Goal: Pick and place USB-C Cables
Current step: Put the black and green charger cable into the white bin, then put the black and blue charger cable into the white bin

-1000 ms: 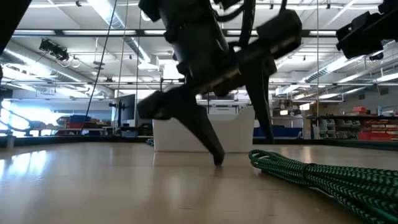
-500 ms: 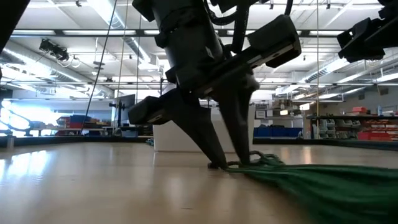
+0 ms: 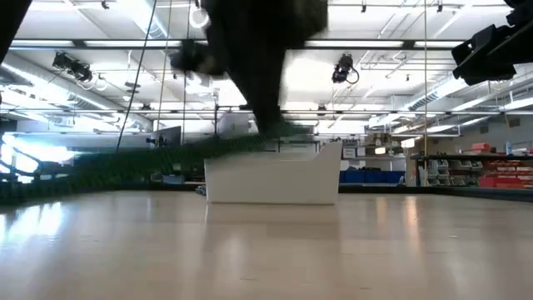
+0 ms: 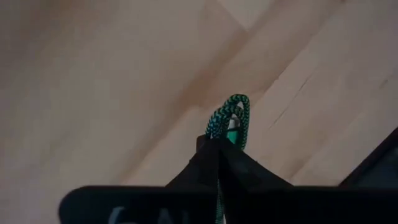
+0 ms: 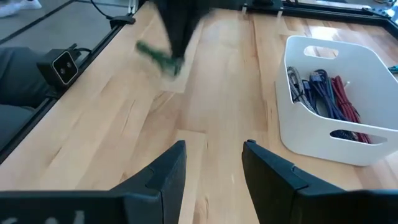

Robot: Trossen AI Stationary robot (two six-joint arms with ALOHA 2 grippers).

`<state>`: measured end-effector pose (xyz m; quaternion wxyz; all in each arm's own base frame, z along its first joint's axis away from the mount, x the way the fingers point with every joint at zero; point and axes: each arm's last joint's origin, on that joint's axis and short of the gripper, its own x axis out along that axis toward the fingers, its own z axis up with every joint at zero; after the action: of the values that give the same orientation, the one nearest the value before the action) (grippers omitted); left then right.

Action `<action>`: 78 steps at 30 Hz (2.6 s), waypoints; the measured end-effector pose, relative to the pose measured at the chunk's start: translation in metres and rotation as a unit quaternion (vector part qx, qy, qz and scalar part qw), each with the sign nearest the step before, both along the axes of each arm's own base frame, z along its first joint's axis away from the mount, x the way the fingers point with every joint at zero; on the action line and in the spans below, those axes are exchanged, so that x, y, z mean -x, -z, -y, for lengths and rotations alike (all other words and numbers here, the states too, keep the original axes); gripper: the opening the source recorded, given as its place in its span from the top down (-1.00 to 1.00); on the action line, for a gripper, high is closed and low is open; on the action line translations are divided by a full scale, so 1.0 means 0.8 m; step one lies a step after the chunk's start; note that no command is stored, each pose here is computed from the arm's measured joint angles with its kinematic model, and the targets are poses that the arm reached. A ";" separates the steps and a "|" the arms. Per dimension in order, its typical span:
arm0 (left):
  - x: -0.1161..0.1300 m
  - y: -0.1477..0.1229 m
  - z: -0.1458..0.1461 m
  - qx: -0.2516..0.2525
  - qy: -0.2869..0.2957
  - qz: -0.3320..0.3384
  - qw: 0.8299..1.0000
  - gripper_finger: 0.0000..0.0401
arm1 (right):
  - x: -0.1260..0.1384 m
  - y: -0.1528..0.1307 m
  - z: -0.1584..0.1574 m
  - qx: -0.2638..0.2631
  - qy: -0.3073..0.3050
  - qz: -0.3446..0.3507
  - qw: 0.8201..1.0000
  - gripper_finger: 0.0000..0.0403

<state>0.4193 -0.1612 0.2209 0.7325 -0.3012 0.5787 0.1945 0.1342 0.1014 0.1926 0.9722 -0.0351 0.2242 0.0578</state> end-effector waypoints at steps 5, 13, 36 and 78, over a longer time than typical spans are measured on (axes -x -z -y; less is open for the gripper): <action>0.021 -0.083 -0.004 -0.127 0.106 -0.011 0.986 0.99 | 0.000 -0.001 0.000 -0.005 0.002 0.003 1.000 0.19; 0.023 -0.148 -0.053 -0.298 0.261 0.021 0.918 1.00 | -0.002 -0.004 0.001 0.002 0.033 0.023 0.999 0.19; -0.039 -0.018 -0.248 -0.287 0.390 -0.037 0.874 1.00 | -0.004 -0.010 0.001 -0.024 0.054 0.049 0.997 0.19; 0.327 -0.055 -0.282 -0.392 -0.275 -0.048 0.876 0.23 | -0.076 -0.009 0.055 0.002 0.088 0.099 0.991 0.09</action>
<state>0.1576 0.0643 0.2653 0.6786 -0.1262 0.3833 0.6137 0.1947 0.0576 0.1999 0.9909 -0.0229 0.1288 -0.0325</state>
